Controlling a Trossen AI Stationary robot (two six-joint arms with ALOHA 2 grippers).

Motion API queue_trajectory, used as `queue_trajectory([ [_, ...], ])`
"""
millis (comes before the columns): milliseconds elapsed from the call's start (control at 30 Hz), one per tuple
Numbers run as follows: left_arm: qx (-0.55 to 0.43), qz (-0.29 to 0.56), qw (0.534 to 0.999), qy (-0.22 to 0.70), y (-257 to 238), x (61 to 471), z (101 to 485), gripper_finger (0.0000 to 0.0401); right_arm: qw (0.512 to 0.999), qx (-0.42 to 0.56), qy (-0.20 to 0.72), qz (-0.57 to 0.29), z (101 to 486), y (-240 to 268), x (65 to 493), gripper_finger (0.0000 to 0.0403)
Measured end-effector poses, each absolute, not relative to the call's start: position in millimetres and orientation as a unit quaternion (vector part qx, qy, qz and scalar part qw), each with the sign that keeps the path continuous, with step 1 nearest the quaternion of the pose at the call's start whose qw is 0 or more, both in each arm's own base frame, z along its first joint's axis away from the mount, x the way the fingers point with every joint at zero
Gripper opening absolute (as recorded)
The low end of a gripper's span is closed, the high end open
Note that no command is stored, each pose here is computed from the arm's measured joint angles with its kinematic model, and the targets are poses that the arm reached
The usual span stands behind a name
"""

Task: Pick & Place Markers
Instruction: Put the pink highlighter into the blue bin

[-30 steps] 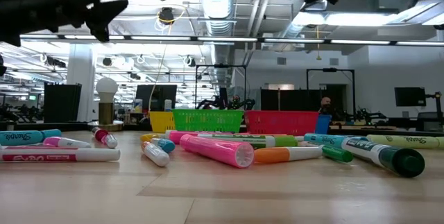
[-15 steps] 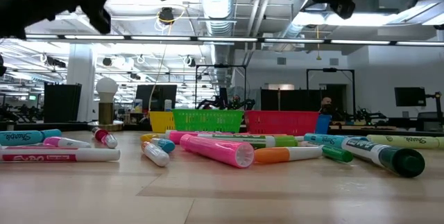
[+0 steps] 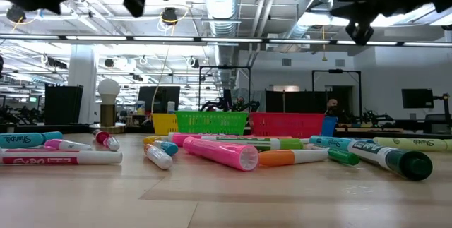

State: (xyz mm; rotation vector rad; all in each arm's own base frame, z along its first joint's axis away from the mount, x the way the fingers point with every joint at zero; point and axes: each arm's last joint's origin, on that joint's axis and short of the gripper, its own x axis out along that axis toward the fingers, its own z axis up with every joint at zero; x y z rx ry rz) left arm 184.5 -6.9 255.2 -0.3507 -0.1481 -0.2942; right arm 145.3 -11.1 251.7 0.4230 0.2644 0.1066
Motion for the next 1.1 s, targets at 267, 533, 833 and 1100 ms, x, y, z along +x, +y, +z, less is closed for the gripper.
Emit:
queue_trajectory([
  [267, -0.219, -0.148, 0.961, 0.079, -26.0, 231.3, 252.3, 0.0167, 0.972, 0.199, 0.09, 0.084, 237.7, -3.4, 135.0, 0.0113],
  [533, -0.225, -0.1, 0.945, 0.215, -43.3, 250.5, 262.1, 0.0167, 0.973, 0.196, 0.08, 0.088, 229.8, -2.6, 130.1, 0.0113],
  [833, -0.371, 0.013, 0.882, 0.29, -67.8, 241.3, 252.2, 0.0167, 0.976, 0.176, 0.08, 0.099, 229.9, -0.2, 130.1, 0.0113],
  [1100, -0.559, 0.187, 0.755, 0.287, -77.8, 243.5, 227.2, 0.0167, 0.976, 0.167, 0.074, 0.118, 231.4, 4.4, 130.2, 0.0113],
])
